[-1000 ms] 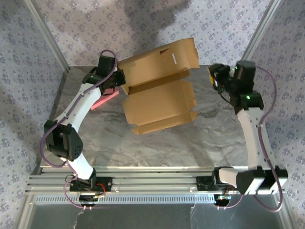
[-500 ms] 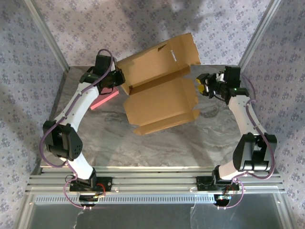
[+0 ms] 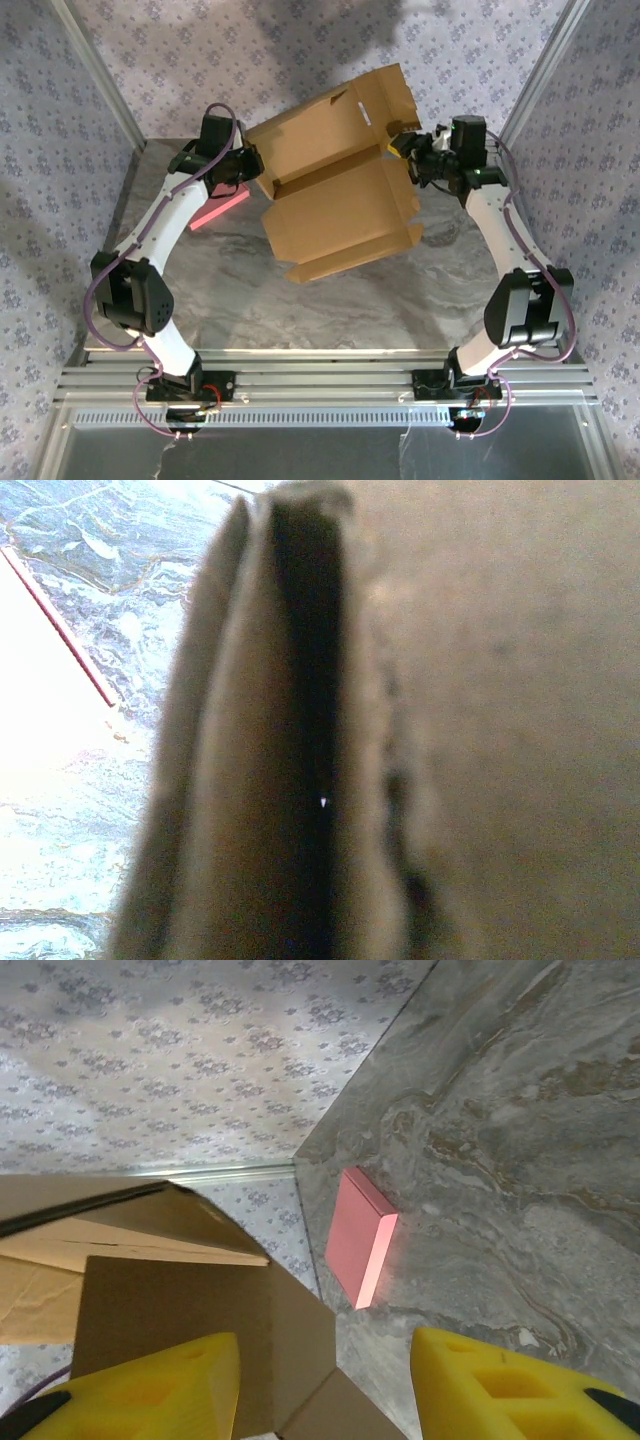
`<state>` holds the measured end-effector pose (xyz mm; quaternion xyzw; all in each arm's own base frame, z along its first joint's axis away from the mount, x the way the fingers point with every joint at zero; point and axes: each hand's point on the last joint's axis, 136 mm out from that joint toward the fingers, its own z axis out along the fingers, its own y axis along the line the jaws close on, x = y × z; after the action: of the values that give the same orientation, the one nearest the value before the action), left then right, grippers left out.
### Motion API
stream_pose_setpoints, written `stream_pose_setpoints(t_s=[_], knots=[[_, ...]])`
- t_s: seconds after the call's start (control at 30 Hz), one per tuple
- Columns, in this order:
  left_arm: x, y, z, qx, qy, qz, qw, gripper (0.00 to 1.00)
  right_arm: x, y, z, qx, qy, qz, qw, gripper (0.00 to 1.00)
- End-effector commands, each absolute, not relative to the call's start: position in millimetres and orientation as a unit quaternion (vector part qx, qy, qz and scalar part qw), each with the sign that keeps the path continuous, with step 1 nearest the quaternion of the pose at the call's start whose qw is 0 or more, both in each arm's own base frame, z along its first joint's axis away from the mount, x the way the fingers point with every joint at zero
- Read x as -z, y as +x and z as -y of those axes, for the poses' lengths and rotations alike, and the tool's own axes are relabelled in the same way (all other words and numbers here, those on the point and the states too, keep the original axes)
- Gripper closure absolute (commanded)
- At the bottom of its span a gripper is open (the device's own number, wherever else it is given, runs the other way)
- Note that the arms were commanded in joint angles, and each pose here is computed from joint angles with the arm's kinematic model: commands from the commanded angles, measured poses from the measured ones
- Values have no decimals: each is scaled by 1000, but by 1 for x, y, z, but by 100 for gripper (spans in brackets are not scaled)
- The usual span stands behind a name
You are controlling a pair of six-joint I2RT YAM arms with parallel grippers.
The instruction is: Fold the paper box
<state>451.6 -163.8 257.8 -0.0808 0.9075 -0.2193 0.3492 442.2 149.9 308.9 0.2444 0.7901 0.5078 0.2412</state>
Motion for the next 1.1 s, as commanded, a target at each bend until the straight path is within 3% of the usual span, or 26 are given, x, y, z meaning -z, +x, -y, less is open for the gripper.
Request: stream_pose_setpoints(t_s=[0.0, 0.47, 0.73, 0.87, 1.07], knots=[[-271, 455, 168, 241, -81, -899, 355, 100, -322, 440, -163, -507, 210, -798, 248, 50], [-277, 457, 173, 261, -92, -893, 355, 100, -305, 438, -191, -473, 169, -834, 228, 58], [-280, 456, 173, 264, -92, -891, 357, 100, -304, 439, -189, -443, 163, -849, 239, 77], [-282, 455, 173, 264, -92, -890, 360, 100, -304, 438, -187, -426, 161, -855, 249, 100], [-282, 454, 171, 260, -95, -892, 357, 100, -308, 435, -182, -405, 154, -862, 265, 99]])
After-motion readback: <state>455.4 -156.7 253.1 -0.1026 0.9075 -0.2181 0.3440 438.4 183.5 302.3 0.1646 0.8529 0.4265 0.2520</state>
